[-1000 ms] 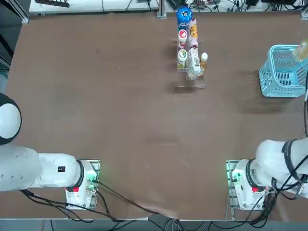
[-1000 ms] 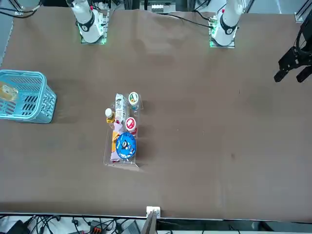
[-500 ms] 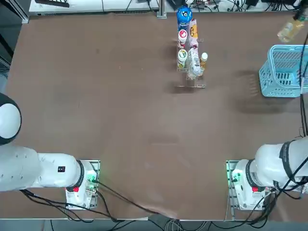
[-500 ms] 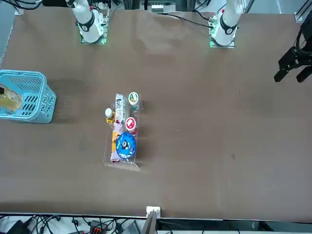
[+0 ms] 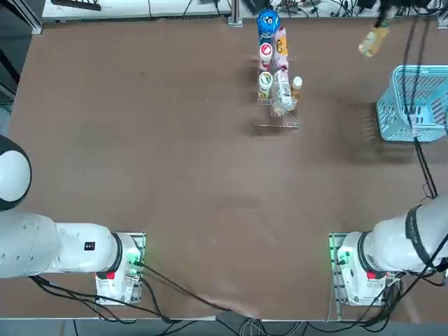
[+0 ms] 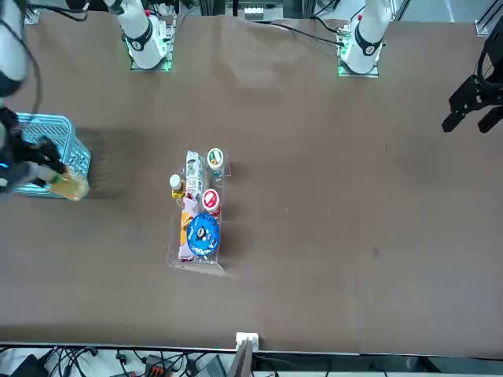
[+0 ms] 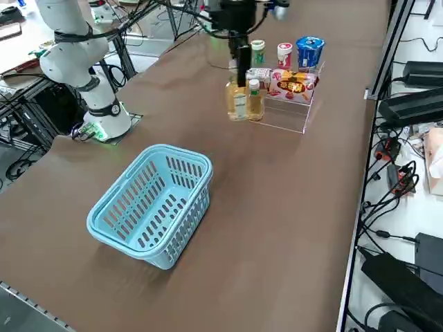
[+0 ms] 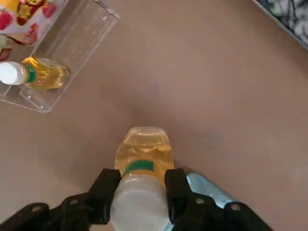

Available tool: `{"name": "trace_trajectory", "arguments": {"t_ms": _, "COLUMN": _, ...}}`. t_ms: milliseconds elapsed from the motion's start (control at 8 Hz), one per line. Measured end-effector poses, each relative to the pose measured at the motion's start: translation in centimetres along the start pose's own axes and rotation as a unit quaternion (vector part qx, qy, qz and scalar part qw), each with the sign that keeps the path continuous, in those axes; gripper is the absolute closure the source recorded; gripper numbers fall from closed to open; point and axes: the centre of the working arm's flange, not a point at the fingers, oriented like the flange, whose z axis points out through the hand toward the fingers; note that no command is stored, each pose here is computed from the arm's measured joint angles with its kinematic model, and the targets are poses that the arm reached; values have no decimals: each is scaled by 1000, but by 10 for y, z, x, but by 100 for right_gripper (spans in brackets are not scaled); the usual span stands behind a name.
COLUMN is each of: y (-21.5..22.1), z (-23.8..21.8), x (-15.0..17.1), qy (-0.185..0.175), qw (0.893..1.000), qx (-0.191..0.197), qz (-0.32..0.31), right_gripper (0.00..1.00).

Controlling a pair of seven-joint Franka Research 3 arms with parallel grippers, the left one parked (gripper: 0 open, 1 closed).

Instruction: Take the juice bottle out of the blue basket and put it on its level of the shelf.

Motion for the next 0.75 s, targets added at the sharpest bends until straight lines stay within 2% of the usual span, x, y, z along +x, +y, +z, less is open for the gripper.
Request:
{"name": "trace_trajectory", "arguments": {"t_ms": 375, "y": -20, "z": 44, "x": 54, "qy": 23, "qw": 994, "qx": -11, "qz": -108, "right_gripper": 45}}
{"name": "trace_trajectory", "arguments": {"t_ms": 750, "y": -67, "z": 80, "x": 107, "qy": 35, "qw": 977, "qx": -19, "qz": -208, "right_gripper": 45}}
